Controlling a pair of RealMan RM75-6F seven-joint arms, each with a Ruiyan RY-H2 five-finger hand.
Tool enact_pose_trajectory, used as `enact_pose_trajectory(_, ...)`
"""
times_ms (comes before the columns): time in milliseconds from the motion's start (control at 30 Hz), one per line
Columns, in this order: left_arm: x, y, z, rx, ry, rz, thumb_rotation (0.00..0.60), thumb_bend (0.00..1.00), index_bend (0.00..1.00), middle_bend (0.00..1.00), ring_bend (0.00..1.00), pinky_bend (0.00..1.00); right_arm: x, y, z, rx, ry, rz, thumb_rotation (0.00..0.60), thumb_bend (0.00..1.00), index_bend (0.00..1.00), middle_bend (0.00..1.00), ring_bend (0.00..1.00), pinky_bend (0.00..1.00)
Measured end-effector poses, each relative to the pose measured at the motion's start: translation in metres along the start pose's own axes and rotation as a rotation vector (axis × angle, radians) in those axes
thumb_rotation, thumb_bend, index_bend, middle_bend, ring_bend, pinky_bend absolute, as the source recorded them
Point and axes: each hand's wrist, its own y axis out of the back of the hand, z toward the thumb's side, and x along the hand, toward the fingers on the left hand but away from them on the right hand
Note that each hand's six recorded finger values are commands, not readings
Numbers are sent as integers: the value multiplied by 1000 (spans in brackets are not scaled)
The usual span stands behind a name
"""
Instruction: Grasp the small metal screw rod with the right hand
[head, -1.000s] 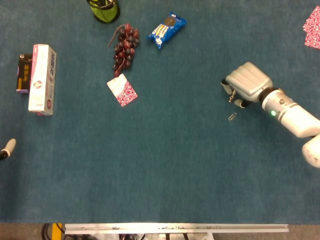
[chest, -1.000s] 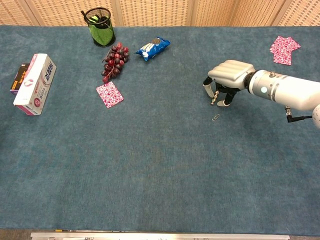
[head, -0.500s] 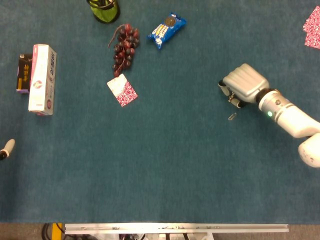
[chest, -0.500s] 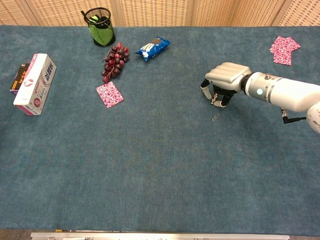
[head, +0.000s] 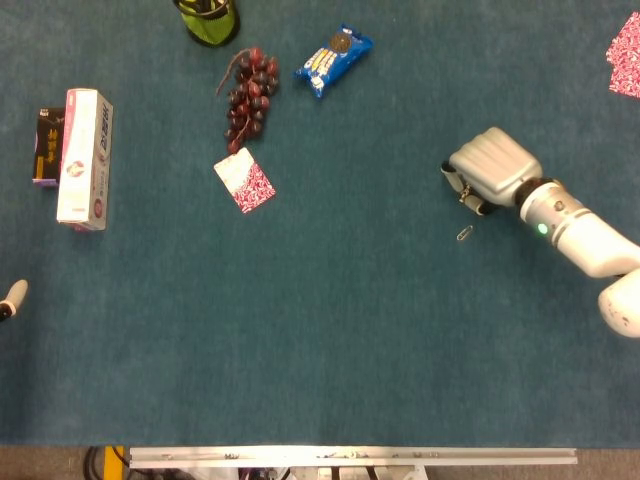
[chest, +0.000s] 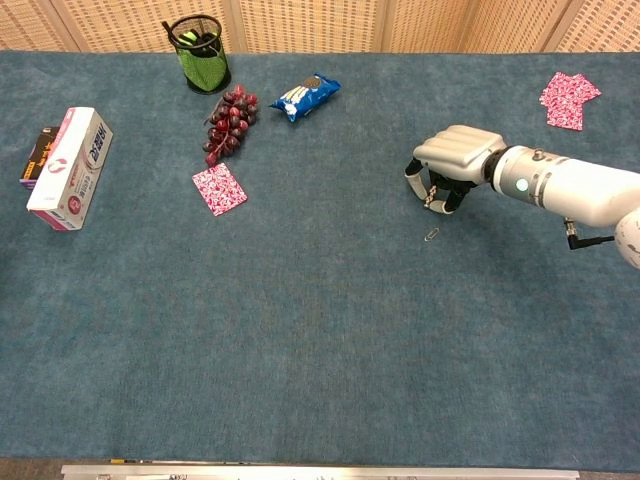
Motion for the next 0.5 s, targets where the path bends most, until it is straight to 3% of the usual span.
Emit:
enact_pose_trajectory(267, 0, 1, 2, 3, -4, 3, 600, 203, 0, 64, 42, 12, 11, 18, -5, -48, -2, -74, 600, 311, 706, 1000, 1000, 1000)
enact_pose_trajectory(500, 0, 1, 4, 10, -7, 1, 600, 203, 0, 64, 41, 12, 29, 31, 3, -106, 38, -130, 600, 327, 734, 1000, 1000, 1000)
